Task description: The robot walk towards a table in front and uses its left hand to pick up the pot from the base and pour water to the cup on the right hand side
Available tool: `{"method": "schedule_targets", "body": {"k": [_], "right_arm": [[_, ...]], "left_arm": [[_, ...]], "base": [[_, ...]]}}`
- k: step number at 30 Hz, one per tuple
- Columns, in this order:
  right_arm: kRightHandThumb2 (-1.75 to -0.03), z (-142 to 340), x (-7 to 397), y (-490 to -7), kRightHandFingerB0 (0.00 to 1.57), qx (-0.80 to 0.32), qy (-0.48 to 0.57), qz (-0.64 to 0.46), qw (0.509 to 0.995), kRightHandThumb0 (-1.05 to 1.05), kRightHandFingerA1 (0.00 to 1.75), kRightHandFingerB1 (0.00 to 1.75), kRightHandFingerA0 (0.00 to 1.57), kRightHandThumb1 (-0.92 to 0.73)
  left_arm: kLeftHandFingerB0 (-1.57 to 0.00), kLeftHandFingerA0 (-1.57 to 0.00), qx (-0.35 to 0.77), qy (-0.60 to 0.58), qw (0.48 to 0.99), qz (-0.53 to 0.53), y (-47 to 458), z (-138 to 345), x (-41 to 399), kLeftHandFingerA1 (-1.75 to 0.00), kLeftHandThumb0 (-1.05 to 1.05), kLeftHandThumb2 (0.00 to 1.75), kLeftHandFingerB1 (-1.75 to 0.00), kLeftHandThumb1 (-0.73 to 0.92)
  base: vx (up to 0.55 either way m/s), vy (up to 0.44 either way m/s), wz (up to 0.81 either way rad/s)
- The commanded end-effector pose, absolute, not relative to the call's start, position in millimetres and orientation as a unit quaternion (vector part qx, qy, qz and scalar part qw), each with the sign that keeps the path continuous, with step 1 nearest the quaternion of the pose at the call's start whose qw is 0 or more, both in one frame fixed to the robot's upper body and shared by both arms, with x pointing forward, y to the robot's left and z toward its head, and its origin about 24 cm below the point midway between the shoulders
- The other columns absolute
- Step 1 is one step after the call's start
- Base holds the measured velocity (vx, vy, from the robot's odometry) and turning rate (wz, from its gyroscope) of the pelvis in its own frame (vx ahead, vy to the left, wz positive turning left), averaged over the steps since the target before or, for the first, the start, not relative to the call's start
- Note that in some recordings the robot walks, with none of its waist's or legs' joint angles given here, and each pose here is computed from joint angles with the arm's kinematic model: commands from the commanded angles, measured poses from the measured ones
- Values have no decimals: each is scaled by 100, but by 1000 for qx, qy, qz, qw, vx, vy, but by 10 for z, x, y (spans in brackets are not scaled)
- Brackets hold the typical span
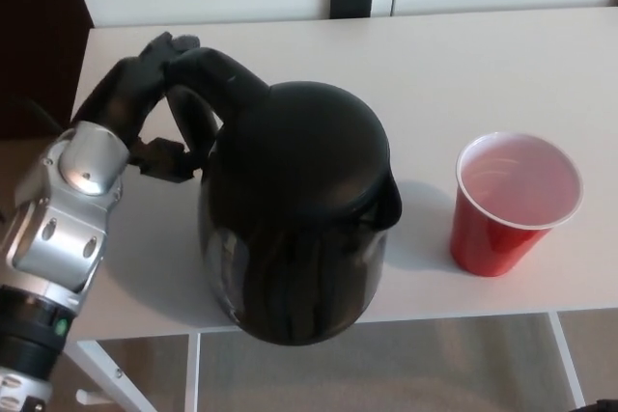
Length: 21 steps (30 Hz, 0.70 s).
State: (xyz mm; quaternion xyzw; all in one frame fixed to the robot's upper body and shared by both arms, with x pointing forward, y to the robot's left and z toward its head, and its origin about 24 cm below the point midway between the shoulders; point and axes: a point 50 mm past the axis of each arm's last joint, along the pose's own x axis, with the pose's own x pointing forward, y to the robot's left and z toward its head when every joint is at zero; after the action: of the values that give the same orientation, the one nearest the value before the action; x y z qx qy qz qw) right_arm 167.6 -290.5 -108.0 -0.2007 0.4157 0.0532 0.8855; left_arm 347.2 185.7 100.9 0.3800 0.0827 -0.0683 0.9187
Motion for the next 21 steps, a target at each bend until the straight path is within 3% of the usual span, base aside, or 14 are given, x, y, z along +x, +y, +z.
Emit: {"method": "schedule_targets", "body": {"k": [1,8,9,10,11,12,13,14,18,19,21], "right_arm": [[-66,-1020,1722,-2978,70,-220,410,57,883,-70,71,66,93,-39],[-69,-993,1782,-2984,72,-221,406,51,885,-69,72,65,95,-36],[-92,-993,1782,-2984,68,-221,407,51,885,-70,76,72,87,-29],[-92,-993,1782,-2983,68,-221,407,52,885,-70,76,72,87,-29],[-67,-979,1798,-2990,71,-232,404,55,883,-68,71,65,92,-39],[-67,-978,1799,-2992,70,-231,404,56,883,-66,71,66,91,-38],[-67,-979,1798,-2994,70,-228,405,55,884,-66,71,66,91,-38],[-67,-980,1797,-2995,69,-226,406,54,884,-67,70,65,90,-38],[-69,-979,1794,-3003,70,-226,407,54,883,-68,72,67,92,-37],[-69,-981,1792,-3003,70,-225,408,56,883,-67,72,67,92,-36],[-68,-985,1791,-3002,72,-225,410,56,882,-67,71,66,92,-36]], "left_arm": [[-9,-21,427,76,899,-59,1962,1048,3504,-42,-62,70,-34,43],[-9,-18,441,72,892,-62,2052,1156,3542,-41,-63,70,-34,42],[-8,-18,442,72,892,-65,2071,1167,3538,-42,-65,71,-33,42],[-8,-18,443,72,891,-66,2080,1172,3536,-42,-65,71,-33,42],[-9,-23,452,73,886,-68,2100,1201,3544,-34,-62,56,-23,47],[-7,-19,454,71,885,-68,2121,1215,3544,-44,-65,73,-21,40],[-7,-19,456,69,885,-67,2144,1227,3543,-44,-65,73,-21,40],[-1,-22,455,69,885,-67,2159,1233,3542,-34,-65,55,-23,48],[0,-16,441,75,892,-65,2232,1252,3540,-34,-72,58,-15,47],[0,-7,436,75,895,-61,2262,1259,3539,-42,-65,77,-12,38],[-1,-8,435,73,896,-57,2309,1267,3535,-39,-74,69,-9,37]], "base": [[0,0,0],[0,0,0],[0,0,0],[0,0,0],[0,0,0],[0,0,0],[0,0,0],[0,0,0],[0,0,0],[0,0,0],[0,0,0]]}}
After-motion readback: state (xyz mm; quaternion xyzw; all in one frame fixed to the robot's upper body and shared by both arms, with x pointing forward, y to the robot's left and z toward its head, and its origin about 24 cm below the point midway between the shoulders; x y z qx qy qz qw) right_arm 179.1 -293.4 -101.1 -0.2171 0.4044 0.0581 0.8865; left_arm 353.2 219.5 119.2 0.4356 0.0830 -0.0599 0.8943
